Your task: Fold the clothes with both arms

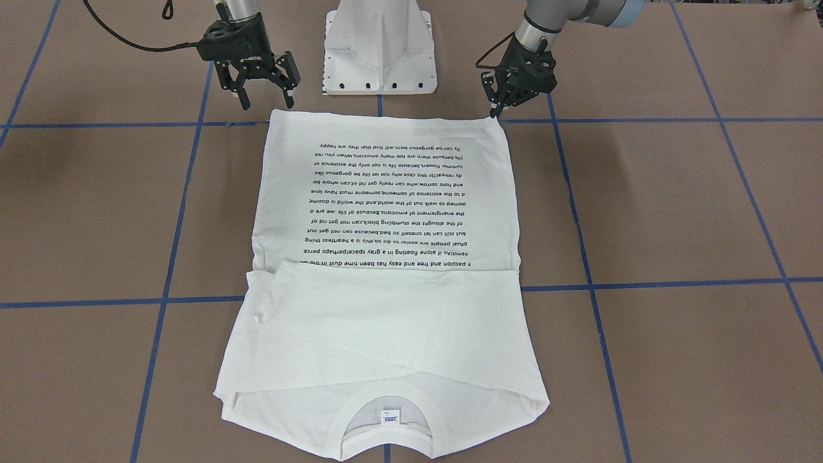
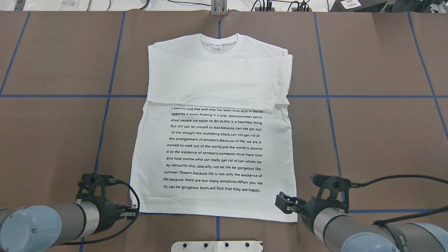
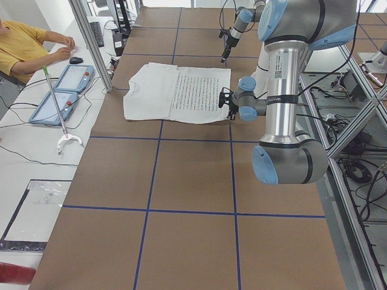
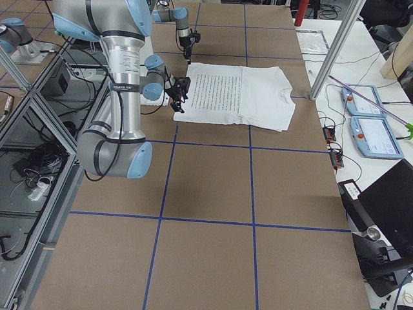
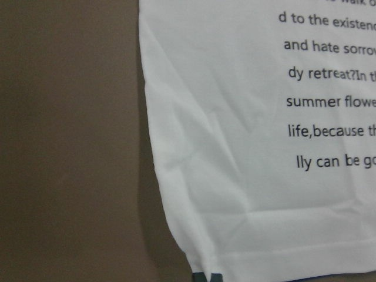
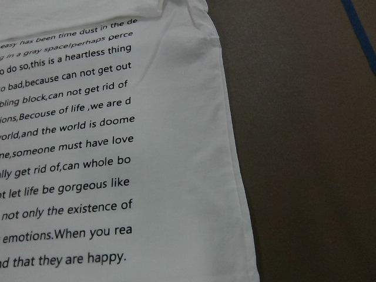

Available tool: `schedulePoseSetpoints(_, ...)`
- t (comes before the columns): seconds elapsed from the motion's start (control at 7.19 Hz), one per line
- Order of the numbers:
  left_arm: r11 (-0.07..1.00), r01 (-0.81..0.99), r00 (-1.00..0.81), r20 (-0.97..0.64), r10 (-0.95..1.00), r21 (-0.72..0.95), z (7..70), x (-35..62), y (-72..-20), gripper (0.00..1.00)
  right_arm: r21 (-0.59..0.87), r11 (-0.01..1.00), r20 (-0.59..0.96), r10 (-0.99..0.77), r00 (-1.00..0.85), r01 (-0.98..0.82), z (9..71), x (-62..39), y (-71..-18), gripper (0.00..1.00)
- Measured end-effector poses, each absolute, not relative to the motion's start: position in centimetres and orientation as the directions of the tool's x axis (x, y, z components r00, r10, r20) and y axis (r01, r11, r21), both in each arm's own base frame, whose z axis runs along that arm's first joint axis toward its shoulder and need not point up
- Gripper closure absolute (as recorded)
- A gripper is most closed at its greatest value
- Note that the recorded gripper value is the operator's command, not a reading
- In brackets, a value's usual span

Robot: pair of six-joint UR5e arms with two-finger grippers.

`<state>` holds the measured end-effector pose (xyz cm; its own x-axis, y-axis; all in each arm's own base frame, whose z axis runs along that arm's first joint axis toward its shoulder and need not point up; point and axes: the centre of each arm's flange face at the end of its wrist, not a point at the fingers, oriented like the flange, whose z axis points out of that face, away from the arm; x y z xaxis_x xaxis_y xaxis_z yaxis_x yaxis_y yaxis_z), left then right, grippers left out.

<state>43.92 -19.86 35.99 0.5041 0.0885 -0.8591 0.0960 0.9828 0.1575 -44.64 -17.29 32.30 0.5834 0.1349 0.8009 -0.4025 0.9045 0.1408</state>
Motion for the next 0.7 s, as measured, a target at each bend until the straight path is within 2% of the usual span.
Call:
schedulePoseSetpoints(0.42, 0.986, 0.081, 0.453, -0.886, 0.096, 0.148, 33.4, 42.3, -19.6, 1.00, 0.173, 0.884, 0.791, 0.138, 0.596, -0.433, 34.4, -47.2, -14.3, 0.44)
schedulePoseSetpoints(0.56, 0.986, 0.082, 0.445, -0.890, 0.097, 0.148, 33.0, 42.1, -19.6, 1.00, 0.188, 0.882, 0.781, 0.132, 0.611, -0.431, 35.3, -47.9, -14.0, 0.51)
schedulePoseSetpoints(0.7, 0.986, 0.083, 0.439, -0.893, 0.097, 0.147, 32.7, 42.1, -19.5, 1.00, 0.201, 0.881, 0.771, 0.127, 0.624, -0.429, 36.0, -48.4, -13.8, 0.51)
